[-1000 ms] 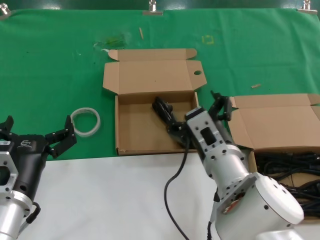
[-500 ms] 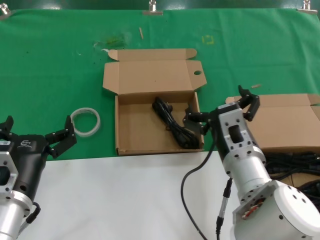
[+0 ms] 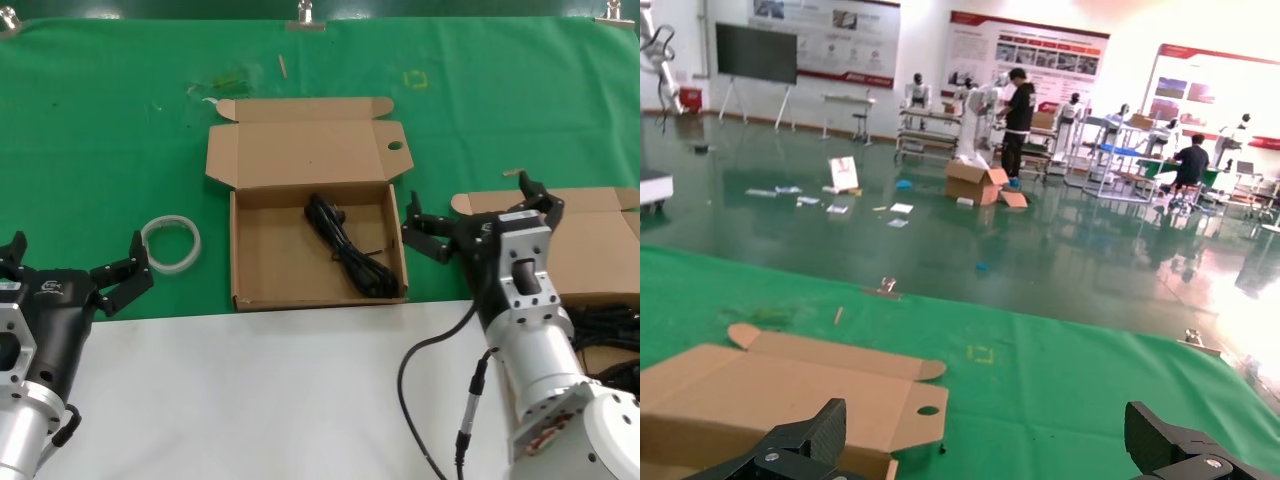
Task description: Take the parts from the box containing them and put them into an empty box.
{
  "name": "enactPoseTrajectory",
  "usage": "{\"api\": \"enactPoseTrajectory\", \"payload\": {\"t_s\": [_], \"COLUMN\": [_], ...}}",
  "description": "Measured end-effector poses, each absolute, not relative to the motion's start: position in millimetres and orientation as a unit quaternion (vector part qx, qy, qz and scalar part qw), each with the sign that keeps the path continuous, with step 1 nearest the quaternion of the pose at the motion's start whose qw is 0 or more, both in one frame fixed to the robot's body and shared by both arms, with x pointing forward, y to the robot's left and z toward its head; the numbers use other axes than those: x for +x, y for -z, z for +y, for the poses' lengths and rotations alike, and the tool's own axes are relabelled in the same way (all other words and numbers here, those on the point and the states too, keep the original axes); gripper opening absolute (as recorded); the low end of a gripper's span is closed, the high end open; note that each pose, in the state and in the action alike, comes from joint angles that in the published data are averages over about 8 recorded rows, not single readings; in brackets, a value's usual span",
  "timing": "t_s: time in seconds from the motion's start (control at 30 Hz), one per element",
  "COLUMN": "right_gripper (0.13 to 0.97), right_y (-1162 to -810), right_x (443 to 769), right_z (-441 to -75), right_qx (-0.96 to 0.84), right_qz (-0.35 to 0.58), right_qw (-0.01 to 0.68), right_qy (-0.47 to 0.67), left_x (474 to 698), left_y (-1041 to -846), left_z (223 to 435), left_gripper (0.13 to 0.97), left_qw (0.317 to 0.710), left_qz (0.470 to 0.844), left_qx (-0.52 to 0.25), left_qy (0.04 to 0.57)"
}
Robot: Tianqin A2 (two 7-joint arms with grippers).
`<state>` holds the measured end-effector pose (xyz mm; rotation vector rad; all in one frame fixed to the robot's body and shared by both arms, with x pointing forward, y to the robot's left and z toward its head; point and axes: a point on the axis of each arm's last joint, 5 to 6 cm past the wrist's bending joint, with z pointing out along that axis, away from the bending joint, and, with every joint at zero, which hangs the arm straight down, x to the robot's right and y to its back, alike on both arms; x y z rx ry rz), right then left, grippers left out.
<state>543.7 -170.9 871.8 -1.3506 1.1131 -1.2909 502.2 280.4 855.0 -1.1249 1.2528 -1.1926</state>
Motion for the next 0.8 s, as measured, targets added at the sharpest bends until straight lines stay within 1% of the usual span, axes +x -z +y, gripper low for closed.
{"api": "enactPoseTrajectory", "payload": {"t_s": [0.8], "right_gripper": [0.966], "right_y": [-853.7], "right_x": [518.1], "right_z": [-223.4], "right_qx": [-0.49], "right_qz": [0.492], "right_qw": [0.523], "right_qy": [0.494], "left_x": [502.2], "left_y": [-855.0], "left_z": [280.4], "left_gripper": [0.966], "left_qw": [0.513], "left_qz": [0.521], "left_qx": [-0.468], "left_qy": [0.496]}}
